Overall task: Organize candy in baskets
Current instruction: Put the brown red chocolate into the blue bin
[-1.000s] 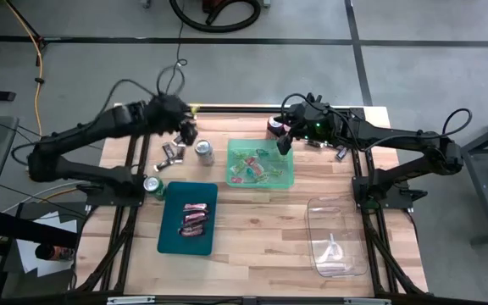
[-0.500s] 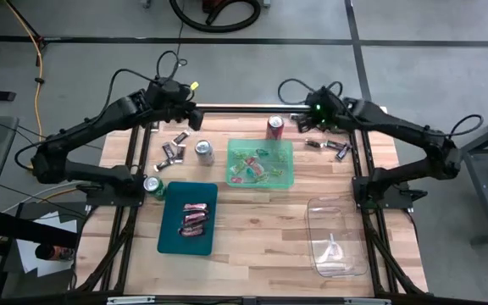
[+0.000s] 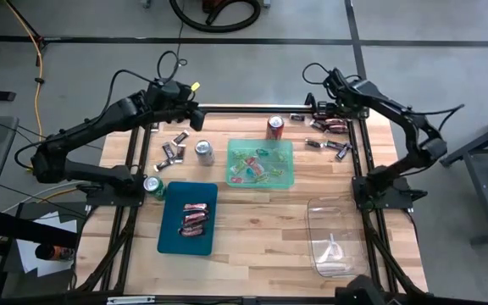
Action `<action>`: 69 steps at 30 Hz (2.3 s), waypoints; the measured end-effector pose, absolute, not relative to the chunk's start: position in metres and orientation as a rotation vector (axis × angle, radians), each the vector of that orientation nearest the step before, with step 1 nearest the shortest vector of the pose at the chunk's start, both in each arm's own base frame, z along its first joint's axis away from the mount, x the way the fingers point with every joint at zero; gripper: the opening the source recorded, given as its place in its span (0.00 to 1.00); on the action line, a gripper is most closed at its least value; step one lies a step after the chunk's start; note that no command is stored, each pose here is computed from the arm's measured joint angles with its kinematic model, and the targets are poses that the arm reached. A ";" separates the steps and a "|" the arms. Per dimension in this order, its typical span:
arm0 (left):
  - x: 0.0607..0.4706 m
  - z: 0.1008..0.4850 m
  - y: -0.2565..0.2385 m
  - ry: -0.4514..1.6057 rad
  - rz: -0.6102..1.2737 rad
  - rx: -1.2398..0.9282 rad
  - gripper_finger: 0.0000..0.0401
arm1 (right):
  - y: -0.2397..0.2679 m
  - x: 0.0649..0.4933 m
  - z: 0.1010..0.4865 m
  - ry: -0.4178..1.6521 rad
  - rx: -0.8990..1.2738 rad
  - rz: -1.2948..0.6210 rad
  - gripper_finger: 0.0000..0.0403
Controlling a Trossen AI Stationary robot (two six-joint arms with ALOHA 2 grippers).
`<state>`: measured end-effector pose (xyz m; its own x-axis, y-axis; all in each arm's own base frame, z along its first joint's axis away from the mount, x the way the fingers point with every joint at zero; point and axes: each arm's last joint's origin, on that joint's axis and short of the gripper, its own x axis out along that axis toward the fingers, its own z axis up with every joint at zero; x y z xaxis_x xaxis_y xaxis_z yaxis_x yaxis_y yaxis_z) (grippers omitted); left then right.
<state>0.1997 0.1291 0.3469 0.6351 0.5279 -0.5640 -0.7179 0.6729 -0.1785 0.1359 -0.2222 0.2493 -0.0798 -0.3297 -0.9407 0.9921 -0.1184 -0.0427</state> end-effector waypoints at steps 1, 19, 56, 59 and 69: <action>0.200 0.347 0.129 0.503 0.735 -0.405 0.55 | -0.217 0.134 0.247 0.922 1.011 -1.479 0.46; 0.192 0.345 0.138 0.521 0.787 -0.422 0.55 | -0.189 0.119 0.158 0.185 1.457 -1.786 0.46; 0.193 0.357 0.138 0.397 0.740 -0.425 0.55 | -0.168 0.142 0.225 0.121 0.966 -1.589 0.01; 0.196 0.361 0.138 0.359 0.706 -0.405 0.55 | -0.153 0.154 0.260 0.085 0.760 -1.234 0.00; 0.216 0.376 0.123 0.214 0.476 -0.360 0.55 | -0.081 0.202 0.316 -0.095 0.409 -0.309 0.00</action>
<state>0.2155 0.1232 0.3755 0.8684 0.4071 -0.2830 -0.4817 0.8279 -0.2872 0.2019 -0.0811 0.3164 0.9488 -0.3145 0.0293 0.2764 0.8717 0.4047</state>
